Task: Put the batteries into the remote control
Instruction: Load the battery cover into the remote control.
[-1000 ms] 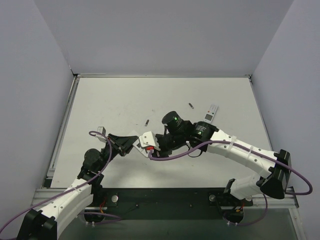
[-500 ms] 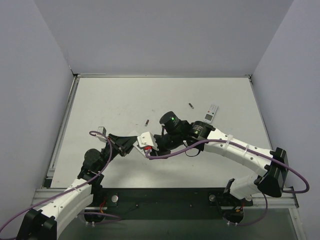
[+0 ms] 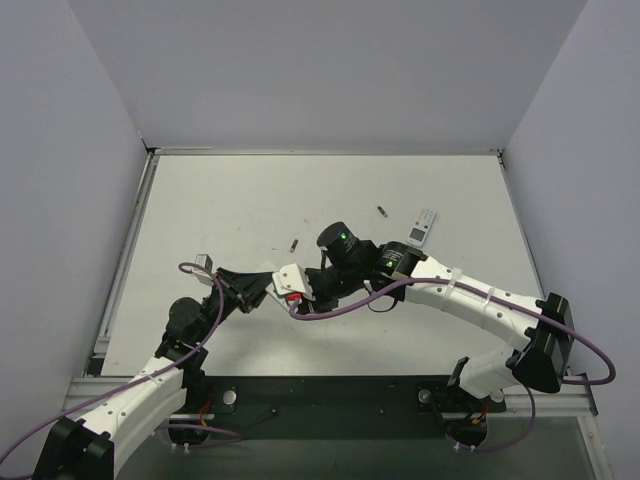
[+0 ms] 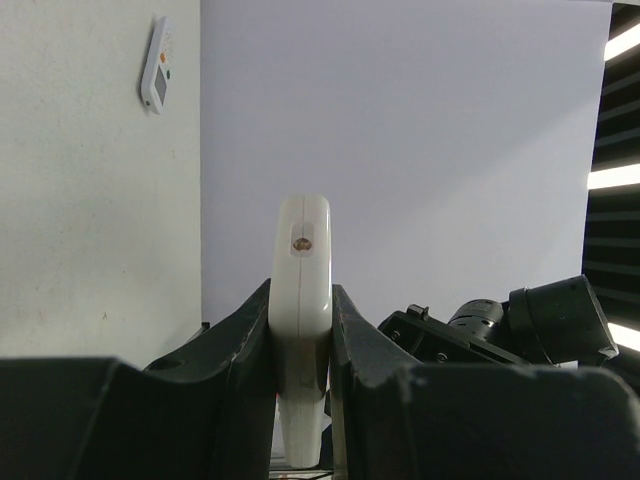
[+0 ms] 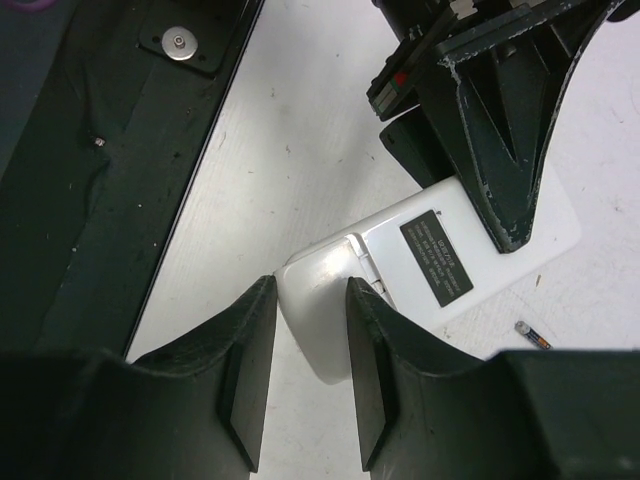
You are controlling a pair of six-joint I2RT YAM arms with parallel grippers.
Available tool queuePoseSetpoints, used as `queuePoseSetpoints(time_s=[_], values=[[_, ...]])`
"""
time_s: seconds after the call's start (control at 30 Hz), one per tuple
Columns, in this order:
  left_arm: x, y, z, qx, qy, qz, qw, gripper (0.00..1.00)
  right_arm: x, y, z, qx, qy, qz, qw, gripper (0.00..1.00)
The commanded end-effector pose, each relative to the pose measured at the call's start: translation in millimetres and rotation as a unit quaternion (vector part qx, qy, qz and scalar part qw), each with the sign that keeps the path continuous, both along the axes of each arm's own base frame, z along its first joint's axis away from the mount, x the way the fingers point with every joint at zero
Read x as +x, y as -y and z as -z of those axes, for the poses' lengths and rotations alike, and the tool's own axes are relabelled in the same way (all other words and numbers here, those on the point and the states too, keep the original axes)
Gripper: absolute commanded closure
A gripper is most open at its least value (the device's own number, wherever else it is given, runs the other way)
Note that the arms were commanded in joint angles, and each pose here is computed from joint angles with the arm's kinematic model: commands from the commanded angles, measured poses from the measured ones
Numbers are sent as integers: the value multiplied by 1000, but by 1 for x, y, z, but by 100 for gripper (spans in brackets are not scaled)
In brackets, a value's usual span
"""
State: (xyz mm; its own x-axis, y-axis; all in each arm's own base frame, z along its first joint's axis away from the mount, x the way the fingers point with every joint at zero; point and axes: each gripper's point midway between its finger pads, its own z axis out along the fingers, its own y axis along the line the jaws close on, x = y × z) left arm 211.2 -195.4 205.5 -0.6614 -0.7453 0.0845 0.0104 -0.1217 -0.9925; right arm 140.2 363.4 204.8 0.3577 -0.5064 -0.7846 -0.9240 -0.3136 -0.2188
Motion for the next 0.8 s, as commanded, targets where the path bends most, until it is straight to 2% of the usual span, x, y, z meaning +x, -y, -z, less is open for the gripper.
queuePoseSetpoints(time_s=[0.0,0.47,0.77], values=[[-15,-5,-12,-56,24,11,998,100,-1,7,30,-42,-7,-11,999,72],[-20,-2,-28,-76,37,28,996,100,7,5,53,-67,-4,-13,998,76],[-25,-1,-41,-89,55,35,994,100,13,-1,62,-54,-6,-7,998,76]])
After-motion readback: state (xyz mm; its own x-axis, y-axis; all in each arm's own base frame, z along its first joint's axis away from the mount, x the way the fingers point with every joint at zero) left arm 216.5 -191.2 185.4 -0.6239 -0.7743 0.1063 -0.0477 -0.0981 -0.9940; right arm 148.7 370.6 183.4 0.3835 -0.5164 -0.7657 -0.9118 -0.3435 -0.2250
